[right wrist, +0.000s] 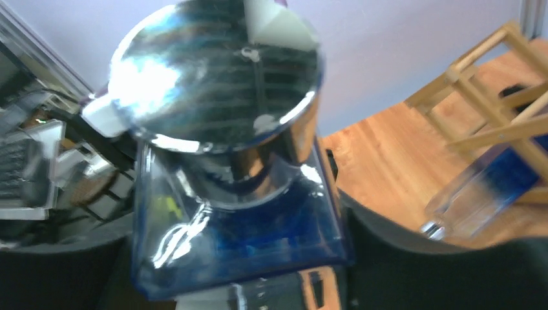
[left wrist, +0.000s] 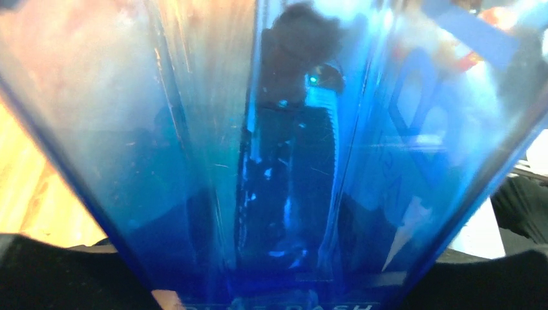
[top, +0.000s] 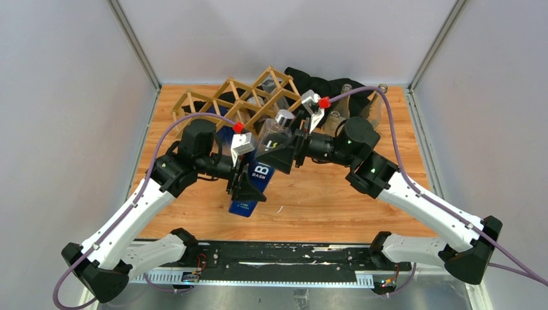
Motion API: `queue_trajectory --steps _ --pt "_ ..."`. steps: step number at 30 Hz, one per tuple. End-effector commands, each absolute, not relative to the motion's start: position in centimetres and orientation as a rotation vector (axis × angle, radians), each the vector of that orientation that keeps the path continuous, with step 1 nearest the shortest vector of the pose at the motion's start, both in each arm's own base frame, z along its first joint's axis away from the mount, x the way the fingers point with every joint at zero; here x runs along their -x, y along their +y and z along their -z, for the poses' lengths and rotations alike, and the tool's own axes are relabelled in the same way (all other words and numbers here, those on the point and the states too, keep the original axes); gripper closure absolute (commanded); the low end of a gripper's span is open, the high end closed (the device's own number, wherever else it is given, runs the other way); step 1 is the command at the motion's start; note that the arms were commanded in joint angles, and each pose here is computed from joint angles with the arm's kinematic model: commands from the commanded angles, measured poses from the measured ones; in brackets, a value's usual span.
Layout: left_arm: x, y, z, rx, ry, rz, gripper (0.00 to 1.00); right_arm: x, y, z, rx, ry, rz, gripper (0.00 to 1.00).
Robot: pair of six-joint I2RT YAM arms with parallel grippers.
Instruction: Take the wine bottle off the wine rack
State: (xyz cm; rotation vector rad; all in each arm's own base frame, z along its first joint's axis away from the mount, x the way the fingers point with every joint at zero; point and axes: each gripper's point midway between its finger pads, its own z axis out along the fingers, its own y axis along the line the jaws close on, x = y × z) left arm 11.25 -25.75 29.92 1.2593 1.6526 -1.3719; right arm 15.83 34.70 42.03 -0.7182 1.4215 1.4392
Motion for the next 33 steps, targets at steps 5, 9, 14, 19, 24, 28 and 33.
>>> queue_trajectory --steps 5,9,14,19,24,28,33 --pt "-11.7 -25.1 -32.6 -1.312 1.565 1.240 0.03 -16.3 33.8 -42.0 0.710 1.438 -1.326 1.00" --pt "-13.6 -23.9 -31.8 -1.314 1.626 1.078 0.00 -17.5 31.1 -40.3 0.674 1.517 -1.138 1.00" --pt "-17.9 -21.4 -31.5 -1.159 1.754 1.009 0.00 -19.7 26.9 -37.0 0.604 1.628 -0.858 1.00" --pt "-22.1 -19.0 -31.6 -1.040 1.836 0.877 0.00 -23.5 21.6 -33.3 0.466 1.720 -0.490 1.00" --pt "-24.8 -17.7 -30.6 -1.023 1.909 0.714 0.00 -26.5 17.2 -31.8 0.343 1.740 -0.244 1.00" --pt "-25.9 -17.0 -30.3 -1.016 1.929 0.641 0.00 -29.1 14.1 -31.7 0.214 1.730 -0.129 1.00" --pt "-25.8 -16.8 -30.2 -1.028 1.922 0.624 0.00 -32.1 10.1 -30.6 0.010 1.718 -0.037 1.00"
